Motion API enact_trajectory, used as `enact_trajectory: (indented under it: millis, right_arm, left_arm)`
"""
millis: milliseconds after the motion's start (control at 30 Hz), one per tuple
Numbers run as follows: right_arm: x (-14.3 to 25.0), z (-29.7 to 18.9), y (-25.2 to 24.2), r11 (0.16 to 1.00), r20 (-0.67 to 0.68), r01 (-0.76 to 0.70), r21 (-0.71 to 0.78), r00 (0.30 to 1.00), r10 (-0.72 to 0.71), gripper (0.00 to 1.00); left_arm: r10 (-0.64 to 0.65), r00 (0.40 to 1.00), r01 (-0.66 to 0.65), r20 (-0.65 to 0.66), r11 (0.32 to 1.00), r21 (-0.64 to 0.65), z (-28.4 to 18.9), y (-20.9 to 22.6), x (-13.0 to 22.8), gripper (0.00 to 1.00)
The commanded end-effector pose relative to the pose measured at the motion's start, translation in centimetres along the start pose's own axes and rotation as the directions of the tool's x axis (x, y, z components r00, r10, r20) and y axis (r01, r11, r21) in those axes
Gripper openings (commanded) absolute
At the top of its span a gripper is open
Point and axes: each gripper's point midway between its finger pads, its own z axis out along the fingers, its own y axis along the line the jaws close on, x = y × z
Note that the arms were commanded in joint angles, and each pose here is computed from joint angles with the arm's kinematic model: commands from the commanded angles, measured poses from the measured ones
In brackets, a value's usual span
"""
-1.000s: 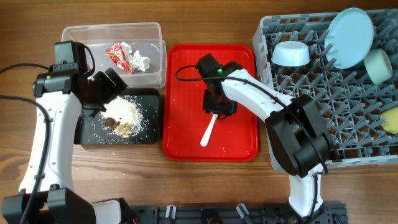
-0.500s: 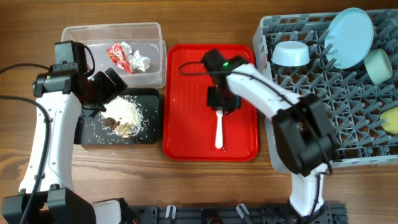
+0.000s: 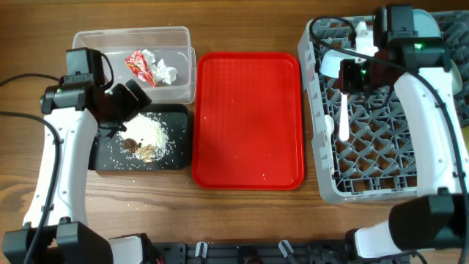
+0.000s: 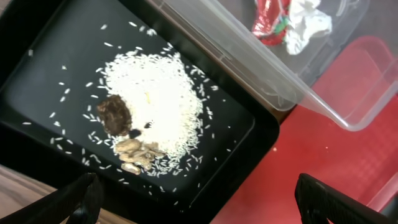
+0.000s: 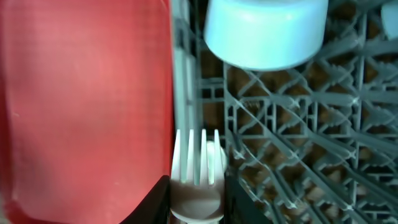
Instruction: Sort waste into correct bins and load items into the dishwasher rack
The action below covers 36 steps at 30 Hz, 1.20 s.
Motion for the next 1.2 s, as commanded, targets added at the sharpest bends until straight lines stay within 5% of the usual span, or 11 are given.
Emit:
enact_trajectory:
  millis: [0, 100, 167, 400, 500, 600, 767, 867, 1000, 1167]
  right_arm:
    - [2.6, 3.7, -0.2, 0.999, -0.127, 0.044, -0.016, 0.991, -0.046, 0.09]
    - [4.5, 5.6, -0.4, 0.999, -0.194, 0.036, -0.019, 0.98, -0.039, 0.19]
    - [4.5, 5.9, -0.4, 0.999, -0.191, 0.037, -0.019, 0.981, -0.039, 0.5]
    - [0.9, 4.2, 0.3, 0.998, -0.052, 0.035, -0.055, 0.998, -0.038, 0.67]
    - [-0.8, 3.2, 2.0, 0.981, 0.016, 0.034, -0.189, 0.999, -0.032, 0.75]
    - [1.3, 2.7, 2.0, 0.965, -0.075, -0.05, -0.259, 0.997, 0.032, 1.0]
    - [3.3, 1.4, 0.5, 0.965, -0.092, -0.093, -0.244, 0.993, 0.073, 1.0]
    - [4.1, -0.1, 0.1, 0.974, 0.008, -0.071, -0.217, 0.997, 0.075, 1.0]
    - [6.1, -2.6, -0.1, 0.988, 0.257, 0.005, -0.152, 0.966, 0.035, 1.0]
    - [7.7, -5.4, 0.5, 0.991, 0.521, 0.061, -0.116, 0.853, 0.009, 1.0]
  left_arm:
    - [0.046, 0.999, -0.046, -0.003, 0.998, 0.031, -0.2, -1.7, 0.8, 1.0]
    - [0.086, 0.996, -0.086, -0.009, 0.995, 0.042, -0.1, -2.8, 1.6, 1.0]
    - [0.12, 0.993, -0.119, -0.016, 0.992, 0.05, -0.1, -3.6, 2.3, 1.0]
    - [0.458, 0.889, -0.457, 0.007, 0.884, 0.102, 0.0, -6.9, 4.8, 1.0]
    - [0.531, 0.847, -0.53, 0.021, 0.84, 0.115, 0.2, -8.0, 5.5, 1.0]
    - [0.53, 0.845, -0.53, -0.074, 0.848, 0.026, 0.6, -5.3, 6.5, 1.0]
    - [0.512, 0.828, -0.534, -0.231, 0.844, -0.046, -0.2, -1.8, 9.1, 1.0]
    - [0.524, 0.832, -0.538, -0.182, 0.843, -0.028, -1.0, -1.4, 9.6, 1.0]
    - [0.54, 0.835, -0.547, 0.106, 0.835, 0.062, -3.9, -1.3, 9.8, 1.0]
    - [0.44, 0.77, -0.56, 0.463, 0.813, 0.159, -8.5, 0.1, 10.7, 1.0]
